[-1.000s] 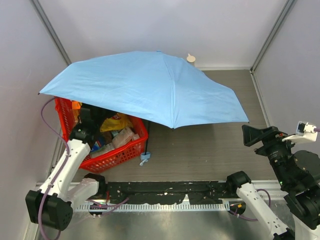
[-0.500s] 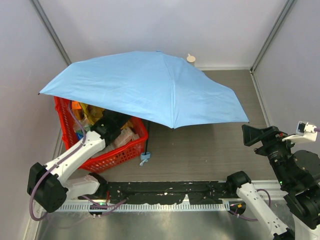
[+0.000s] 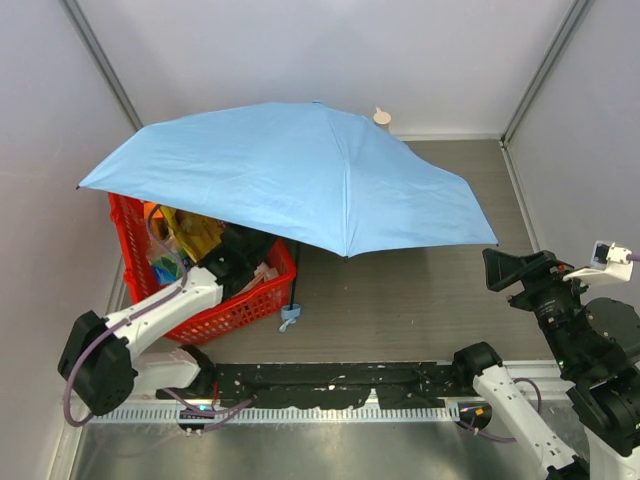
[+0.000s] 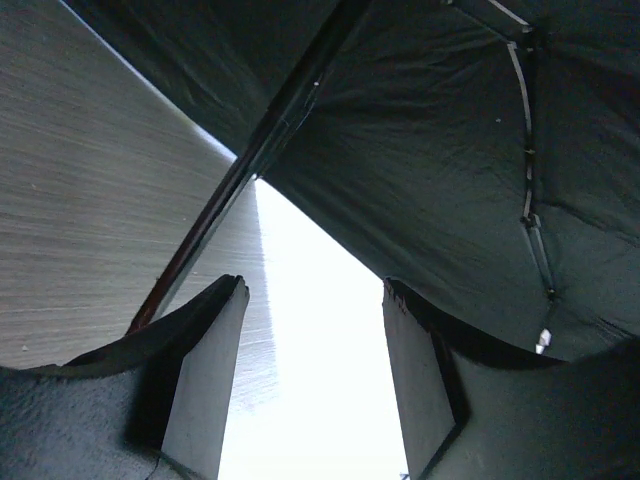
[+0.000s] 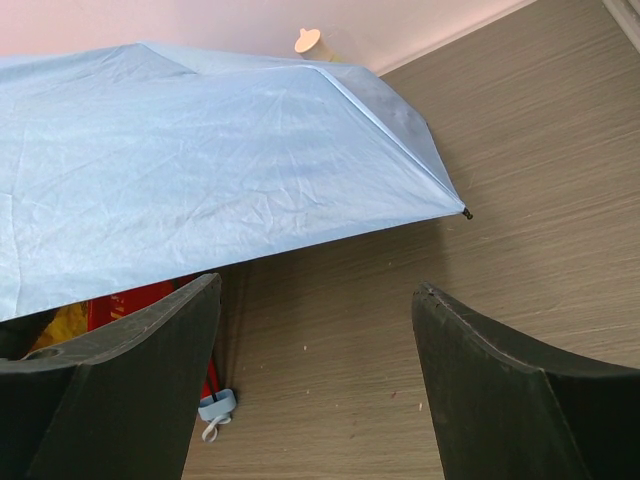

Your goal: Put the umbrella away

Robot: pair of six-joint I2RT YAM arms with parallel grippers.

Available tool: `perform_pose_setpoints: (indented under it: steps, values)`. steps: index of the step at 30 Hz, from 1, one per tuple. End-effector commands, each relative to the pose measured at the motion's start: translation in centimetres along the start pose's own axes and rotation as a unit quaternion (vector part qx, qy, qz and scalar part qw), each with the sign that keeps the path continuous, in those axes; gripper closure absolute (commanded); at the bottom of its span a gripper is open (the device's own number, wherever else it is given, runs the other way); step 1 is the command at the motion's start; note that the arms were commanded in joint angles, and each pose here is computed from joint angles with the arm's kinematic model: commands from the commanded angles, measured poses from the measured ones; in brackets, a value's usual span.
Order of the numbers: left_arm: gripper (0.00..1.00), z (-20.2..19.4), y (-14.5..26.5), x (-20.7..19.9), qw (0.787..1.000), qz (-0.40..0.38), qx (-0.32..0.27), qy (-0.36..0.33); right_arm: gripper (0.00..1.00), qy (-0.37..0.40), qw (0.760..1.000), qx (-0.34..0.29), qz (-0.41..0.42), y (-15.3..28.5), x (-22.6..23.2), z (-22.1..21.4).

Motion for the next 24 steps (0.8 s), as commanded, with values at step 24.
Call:
perform_pose_setpoints:
  steps: [24]
  values:
    - [0.36,10.0,8.6,0.8,0.993,0.081,-0.047,-0.069,0.20,-0.006,1.000,0.002,0.019,-0.7,0.8,0.0]
Point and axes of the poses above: each gripper's point midway between its finger pads, its own y axis back along the fingers, its own x axis along the line the jaws close on, z = x × y, the point moved 5 cm from there along y, back along the fingers, and after that the axes turned 3 degrees about y, right-handed, at the moved point
